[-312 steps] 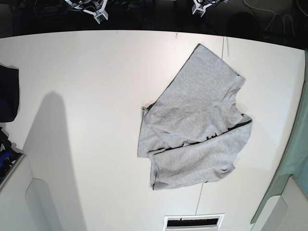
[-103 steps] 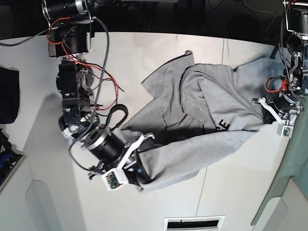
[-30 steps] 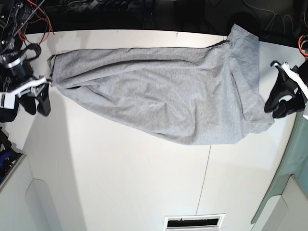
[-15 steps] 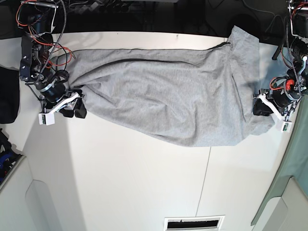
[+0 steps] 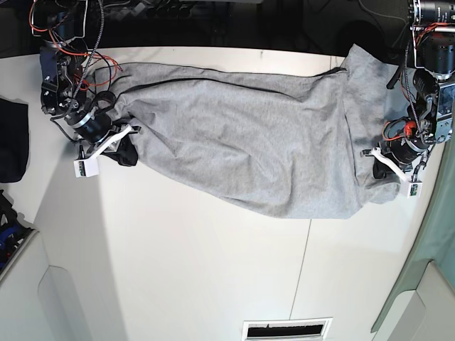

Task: Layout the t-shirt on the table in an organized manner, then fold the t-shirt properly
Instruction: 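Lower the stretched t-shirt onto the table with both grippers, then regrasp the t-shirt with both grippers and pull it taut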

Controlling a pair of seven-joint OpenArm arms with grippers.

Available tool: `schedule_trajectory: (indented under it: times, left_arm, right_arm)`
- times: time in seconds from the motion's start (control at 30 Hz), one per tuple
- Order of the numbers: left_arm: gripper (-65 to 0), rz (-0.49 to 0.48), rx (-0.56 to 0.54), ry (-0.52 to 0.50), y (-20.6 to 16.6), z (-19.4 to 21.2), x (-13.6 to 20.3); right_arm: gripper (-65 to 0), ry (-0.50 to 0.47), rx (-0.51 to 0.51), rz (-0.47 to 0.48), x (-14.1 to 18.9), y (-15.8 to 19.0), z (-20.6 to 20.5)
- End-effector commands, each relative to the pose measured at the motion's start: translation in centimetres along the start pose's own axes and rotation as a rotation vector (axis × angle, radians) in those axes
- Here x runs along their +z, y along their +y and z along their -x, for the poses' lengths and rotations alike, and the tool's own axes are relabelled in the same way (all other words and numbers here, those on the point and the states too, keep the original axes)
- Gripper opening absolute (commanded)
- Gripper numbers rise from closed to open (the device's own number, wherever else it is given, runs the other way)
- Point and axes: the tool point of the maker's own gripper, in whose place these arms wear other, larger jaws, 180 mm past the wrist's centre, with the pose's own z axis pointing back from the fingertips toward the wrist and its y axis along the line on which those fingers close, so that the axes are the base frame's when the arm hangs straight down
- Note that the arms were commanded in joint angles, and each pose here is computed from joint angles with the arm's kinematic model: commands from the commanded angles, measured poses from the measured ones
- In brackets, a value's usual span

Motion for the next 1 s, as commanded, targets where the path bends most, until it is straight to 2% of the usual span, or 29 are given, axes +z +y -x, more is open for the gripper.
schedule_trajectory:
  times: [0.0, 0.1, 0.2, 0.4, 0.53, 0.63, 0.7, 0.77, 0.87, 0.97]
  left_arm:
    - [-65.0, -0.005, -0.021, -0.046, 0.6, -2.3, 0.3]
    - [-65.0, 0.021, -0.039, -0.105, 0.7, -5.4, 1.0]
    - [-65.0, 0.078, -0.062, -0.185, 0.5, -10.0, 2.4]
    - [-65.0, 0.117, -0.143, -0.335, 0.1, -19.5, 6.4]
    - [-65.0, 0.136, -0.268, -0.356, -1.6, -22.9, 9.5]
    - [-65.0, 0.169, -0.328, -0.324, -3.3, -22.7, 10.7]
    - [-65.0, 0.186, -0.342, -0.296, -4.1, -21.1, 10.6]
    - [-65.0, 0.203, -0.331, -0.234, -4.3, -18.1, 10.0]
    - [-65.0, 0.213, -0.311, -0.107, -4.4, -12.0, 8.8]
    - [-65.0, 0.264, -0.278, -0.027, -5.9, -7.0, 8.2]
  right_arm:
    - [-65.0, -0.038, 0.029, 0.007, 0.1, -0.3, -1.8]
    - [-65.0, -0.119, 0.08, 0.012, 0.3, -0.4, -5.4]
    - [-65.0, -0.229, 0.147, 0.018, 0.8, -0.1, -10.9]
    - [-65.0, -0.465, 0.271, 0.019, 4.2, 2.2, -21.9]
    - [-65.0, -0.445, 0.308, 0.025, 6.3, 3.5, -24.6]
    - [-65.0, -0.408, 0.266, 0.01, 7.4, 3.5, -23.8]
    - [-65.0, -0.389, 0.218, 0.003, 7.9, 3.0, -21.9]
    - [-65.0, -0.337, 0.165, 0.011, 8.1, 2.0, -18.6]
    - [-65.0, -0.21, 0.115, 0.043, 8.1, 0.9, -12.1]
    - [-65.0, -0.11, 0.058, 0.053, 8.2, 0.5, -6.8]
